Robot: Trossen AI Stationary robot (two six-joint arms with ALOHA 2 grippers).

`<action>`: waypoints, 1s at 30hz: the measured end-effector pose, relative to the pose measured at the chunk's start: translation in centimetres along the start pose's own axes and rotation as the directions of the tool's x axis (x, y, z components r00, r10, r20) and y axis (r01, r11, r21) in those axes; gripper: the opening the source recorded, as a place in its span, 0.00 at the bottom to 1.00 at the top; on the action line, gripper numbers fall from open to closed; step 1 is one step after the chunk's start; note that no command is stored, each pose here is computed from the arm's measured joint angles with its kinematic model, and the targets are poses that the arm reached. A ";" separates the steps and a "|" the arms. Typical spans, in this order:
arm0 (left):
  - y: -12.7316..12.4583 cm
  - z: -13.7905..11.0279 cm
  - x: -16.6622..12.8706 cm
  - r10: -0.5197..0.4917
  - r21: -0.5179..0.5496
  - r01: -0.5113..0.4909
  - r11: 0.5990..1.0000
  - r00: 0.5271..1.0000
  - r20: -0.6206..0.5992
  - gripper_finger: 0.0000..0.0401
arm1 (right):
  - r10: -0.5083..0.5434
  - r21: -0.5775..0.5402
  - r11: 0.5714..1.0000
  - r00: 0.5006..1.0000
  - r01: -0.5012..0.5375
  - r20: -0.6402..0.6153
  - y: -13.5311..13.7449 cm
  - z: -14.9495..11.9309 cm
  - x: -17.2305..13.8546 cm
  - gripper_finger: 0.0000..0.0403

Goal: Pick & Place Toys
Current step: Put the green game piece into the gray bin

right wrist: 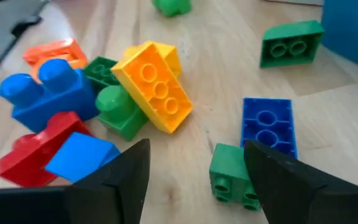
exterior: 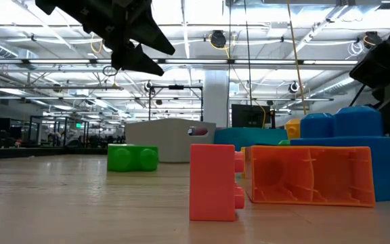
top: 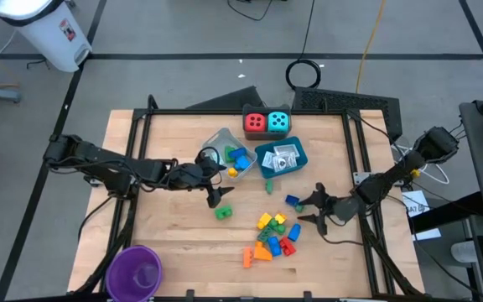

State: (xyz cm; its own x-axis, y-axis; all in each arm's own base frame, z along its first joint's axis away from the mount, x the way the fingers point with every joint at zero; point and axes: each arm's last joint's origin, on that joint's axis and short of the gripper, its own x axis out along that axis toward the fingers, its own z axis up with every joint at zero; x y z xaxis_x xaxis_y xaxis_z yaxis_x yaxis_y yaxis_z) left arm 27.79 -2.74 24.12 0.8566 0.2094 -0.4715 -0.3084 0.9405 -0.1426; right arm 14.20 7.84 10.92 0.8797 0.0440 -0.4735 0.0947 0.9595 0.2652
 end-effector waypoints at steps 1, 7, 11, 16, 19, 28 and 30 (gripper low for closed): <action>0.0 0.0 0.0 0.000 0.000 0.000 1.000 1.000 0.000 0.96 | 0.018 -0.007 1.000 1.000 -0.018 0.017 0.0 0.1 0.0 0.57; 0.1 0.0 0.0 0.040 -0.002 -0.040 0.999 0.999 0.015 0.93 | 0.071 -0.062 0.996 0.992 -0.065 0.103 0.6 1.0 -0.1 0.58; 0.1 0.1 0.0 0.048 -0.003 -0.048 0.999 0.999 0.018 0.92 | 0.055 -0.088 0.995 0.995 -0.048 0.087 1.0 1.5 0.1 0.58; 0.1 0.1 0.0 0.048 -0.002 -0.048 0.999 0.999 0.018 0.94 | -0.058 -0.205 0.978 0.996 0.041 -0.074 1.6 1.9 0.6 0.58; 0.1 0.1 0.0 0.048 -0.002 -0.048 0.999 0.999 0.018 0.95 | -0.134 -0.229 0.969 0.978 0.095 -0.163 1.9 2.6 0.5 0.58; 0.1 0.1 0.0 0.048 -0.007 -0.048 0.999 0.999 0.017 0.94 | -0.281 -0.184 0.953 0.927 0.240 -0.250 1.5 2.9 0.1 0.55; 0.1 0.1 0.0 0.048 -0.010 -0.048 0.999 0.999 0.017 0.93 | -0.290 -0.146 0.955 0.922 0.259 -0.257 1.2 2.6 0.1 0.53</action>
State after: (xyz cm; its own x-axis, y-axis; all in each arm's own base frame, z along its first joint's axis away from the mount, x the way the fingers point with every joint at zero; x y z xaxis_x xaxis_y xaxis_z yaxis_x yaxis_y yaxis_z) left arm 27.77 -2.60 24.15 0.8480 0.2588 -0.4625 -0.3530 0.9267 -0.1287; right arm 15.58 8.31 13.42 0.6634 -0.1659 -0.7296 0.2502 0.9682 0.0075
